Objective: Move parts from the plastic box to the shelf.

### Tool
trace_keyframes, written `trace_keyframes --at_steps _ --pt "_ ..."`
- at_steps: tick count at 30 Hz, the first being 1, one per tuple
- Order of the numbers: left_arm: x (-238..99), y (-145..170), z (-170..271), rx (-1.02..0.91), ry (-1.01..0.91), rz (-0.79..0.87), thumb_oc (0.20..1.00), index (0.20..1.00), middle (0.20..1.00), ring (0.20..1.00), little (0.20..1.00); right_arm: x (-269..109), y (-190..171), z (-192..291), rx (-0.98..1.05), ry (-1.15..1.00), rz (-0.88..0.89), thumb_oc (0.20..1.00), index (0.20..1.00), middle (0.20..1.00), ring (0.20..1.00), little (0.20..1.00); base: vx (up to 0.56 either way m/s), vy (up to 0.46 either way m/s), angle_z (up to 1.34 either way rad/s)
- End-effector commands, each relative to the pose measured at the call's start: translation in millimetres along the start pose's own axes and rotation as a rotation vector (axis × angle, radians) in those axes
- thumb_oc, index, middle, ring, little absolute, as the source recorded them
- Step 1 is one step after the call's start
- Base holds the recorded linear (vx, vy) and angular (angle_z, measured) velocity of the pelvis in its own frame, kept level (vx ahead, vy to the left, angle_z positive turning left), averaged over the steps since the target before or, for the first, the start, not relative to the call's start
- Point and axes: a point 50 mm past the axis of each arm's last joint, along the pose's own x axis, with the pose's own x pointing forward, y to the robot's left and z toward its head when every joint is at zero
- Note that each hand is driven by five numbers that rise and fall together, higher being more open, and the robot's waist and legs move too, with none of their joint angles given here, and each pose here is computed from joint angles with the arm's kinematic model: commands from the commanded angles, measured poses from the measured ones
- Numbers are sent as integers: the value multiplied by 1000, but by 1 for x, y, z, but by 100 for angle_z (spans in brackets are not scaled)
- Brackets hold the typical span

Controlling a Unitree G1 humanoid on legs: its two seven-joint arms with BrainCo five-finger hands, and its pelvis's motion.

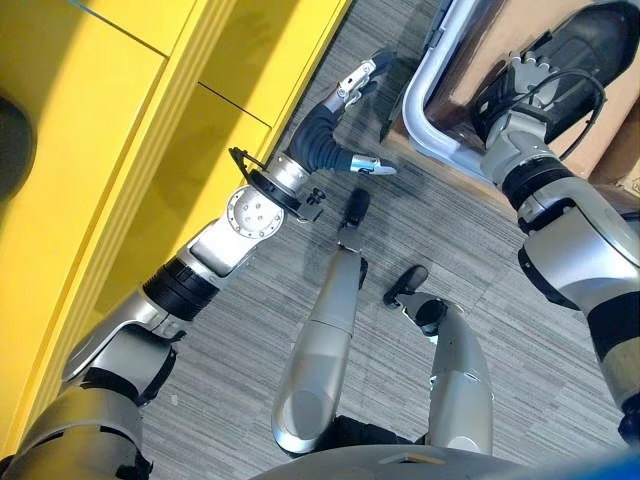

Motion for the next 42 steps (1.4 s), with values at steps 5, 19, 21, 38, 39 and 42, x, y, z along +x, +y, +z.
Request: trace_keyframes --at_steps 5,19,21,38,39,42 --pt "0 -8 14 -66 -129 -14 1000 1000 1000 1000 1000 -1 13 -14 -259 -97 -63 1000 1000 1000 1000 1000 -19 -41 -7" --pt "5 -5 28 -65 -229 37 1000 1000 1000 1000 1000 -42 -53 40 323 -557 -999 1000 1000 1000 1000 1000 -23 -11 -11" --pt "8 -8 30 -67 -243 53 1000 1000 1000 1000 1000 -50 -59 42 467 -584 -1044 1000 1000 1000 1000 1000 -31 34 -4" --pt "-4 -12 23 -30 -187 399 1000 1000 1000 1000 1000 -131 12 -9 1034 -539 -488 1000 1000 1000 1000 1000 -32 170 -41" --pt "-3 -7 20 -36 -153 437 1000 1000 1000 1000 1000 -136 12 -17 1049 -561 -442 1000 1000 1000 1000 1000 61 282 -76" --pt "9 12 20 60 -110 608 1000 1000 1000 1000 1000 -146 14 -18 1006 -644 -250 1000 1000 1000 1000 1000 47 255 -93"
